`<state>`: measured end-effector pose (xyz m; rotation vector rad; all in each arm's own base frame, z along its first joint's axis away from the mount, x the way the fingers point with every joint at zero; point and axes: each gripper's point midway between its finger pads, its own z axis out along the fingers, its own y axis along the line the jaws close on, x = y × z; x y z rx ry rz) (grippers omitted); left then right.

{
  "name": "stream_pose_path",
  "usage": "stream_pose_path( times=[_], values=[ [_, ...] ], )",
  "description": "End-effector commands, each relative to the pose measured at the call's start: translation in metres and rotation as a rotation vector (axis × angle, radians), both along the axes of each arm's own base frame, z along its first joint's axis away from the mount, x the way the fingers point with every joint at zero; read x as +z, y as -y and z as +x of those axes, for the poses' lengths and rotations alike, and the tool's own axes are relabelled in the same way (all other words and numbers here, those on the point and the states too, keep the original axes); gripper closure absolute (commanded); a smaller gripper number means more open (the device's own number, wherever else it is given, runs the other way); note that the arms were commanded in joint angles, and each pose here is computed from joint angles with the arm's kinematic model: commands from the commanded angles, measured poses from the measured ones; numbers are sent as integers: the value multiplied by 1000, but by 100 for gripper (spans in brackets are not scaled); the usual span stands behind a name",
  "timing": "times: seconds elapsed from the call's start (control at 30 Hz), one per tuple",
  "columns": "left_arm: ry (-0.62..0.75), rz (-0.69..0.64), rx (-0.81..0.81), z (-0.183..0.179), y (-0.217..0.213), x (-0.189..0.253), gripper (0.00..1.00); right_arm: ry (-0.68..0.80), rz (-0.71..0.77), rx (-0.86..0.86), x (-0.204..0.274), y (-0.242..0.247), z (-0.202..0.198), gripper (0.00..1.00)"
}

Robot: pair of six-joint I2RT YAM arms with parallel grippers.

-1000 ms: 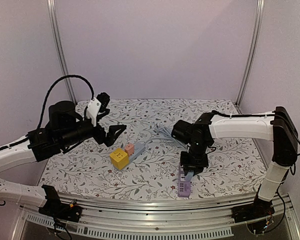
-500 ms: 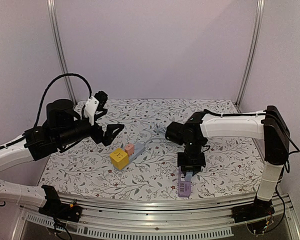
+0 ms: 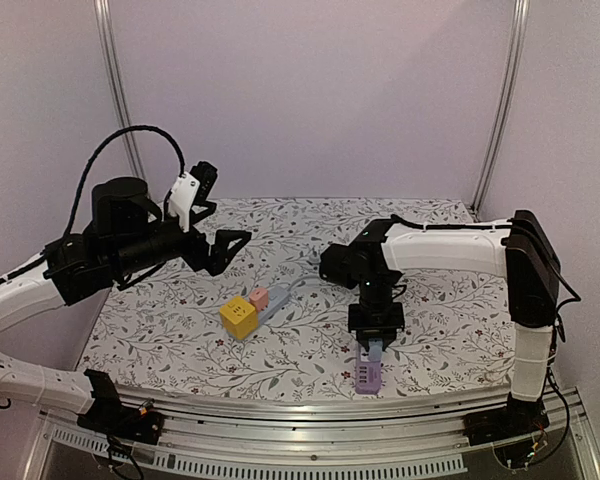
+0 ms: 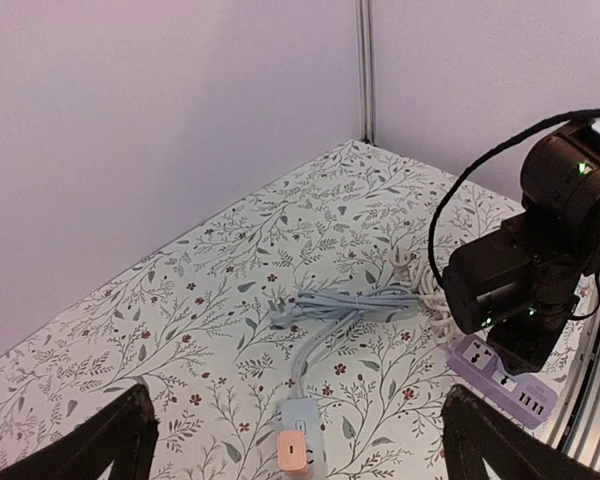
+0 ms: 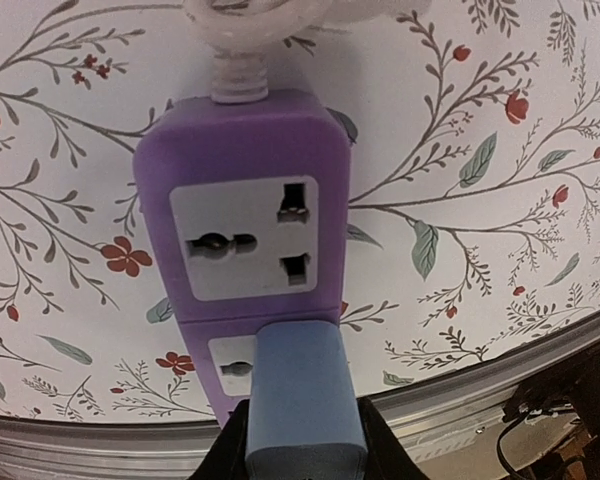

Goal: Insert the plug

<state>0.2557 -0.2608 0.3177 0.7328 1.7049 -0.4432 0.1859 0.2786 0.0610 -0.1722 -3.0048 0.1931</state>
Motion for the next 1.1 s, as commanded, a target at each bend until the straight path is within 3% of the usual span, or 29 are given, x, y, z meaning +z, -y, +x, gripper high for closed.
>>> stream_pose_path(
  times=[0.0,0.47,0.93,1.07],
  values=[
    [-22,-14,13,1,1,7,1,7,-49,3,-16,0,6,100],
    [-20,-5,19,-2,-4,6,1,0,-9,50,-37,-17,8,100],
    [-14,-6,16,-2,-3,7,1,-26,115,-19,-68,-9,-20,100],
    [-14,-2,18,-3,-5,6,1,-41,93,-20,-74,-3,-24,100]
  ],
)
